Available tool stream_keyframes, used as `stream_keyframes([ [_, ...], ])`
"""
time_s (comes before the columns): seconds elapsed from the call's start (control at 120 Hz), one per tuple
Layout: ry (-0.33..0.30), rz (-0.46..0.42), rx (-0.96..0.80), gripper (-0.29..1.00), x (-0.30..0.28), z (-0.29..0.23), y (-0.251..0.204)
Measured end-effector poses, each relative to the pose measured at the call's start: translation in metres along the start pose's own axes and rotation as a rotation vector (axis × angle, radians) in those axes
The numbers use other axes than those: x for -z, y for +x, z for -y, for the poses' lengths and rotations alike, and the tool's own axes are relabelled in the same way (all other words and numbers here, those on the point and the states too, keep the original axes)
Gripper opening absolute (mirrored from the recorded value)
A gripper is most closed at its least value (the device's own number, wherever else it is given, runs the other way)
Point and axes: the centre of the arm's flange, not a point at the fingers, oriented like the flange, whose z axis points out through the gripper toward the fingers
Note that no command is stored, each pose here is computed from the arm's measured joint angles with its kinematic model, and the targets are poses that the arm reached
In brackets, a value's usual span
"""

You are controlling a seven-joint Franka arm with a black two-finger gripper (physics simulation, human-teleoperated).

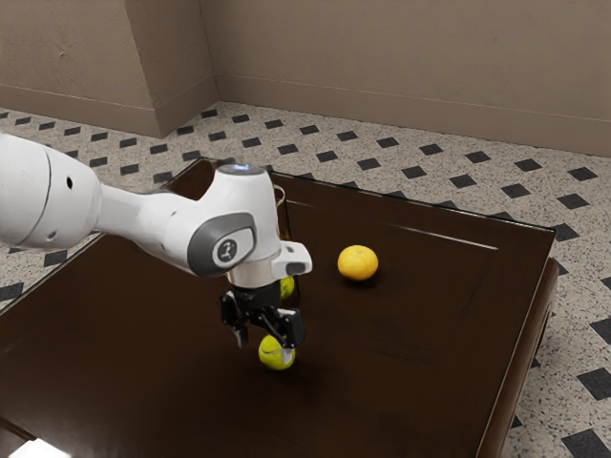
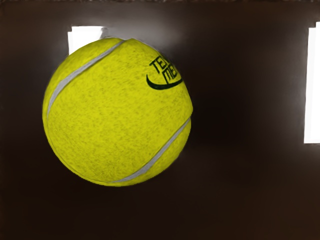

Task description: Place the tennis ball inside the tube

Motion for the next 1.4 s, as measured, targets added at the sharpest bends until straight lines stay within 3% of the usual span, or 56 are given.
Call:
stream_keyframes([
  [0.808, 0.011, -0.086, 0.036, 0.70, -0.048, 0.005, 0.028],
  [1.208, 0.014, -0.087, 0.050, 0.70, -0.056, 0.015, 0.033],
  [1.4, 0.015, -0.104, 0.033, 0.56, -0.050, 0.008, 0.037],
])
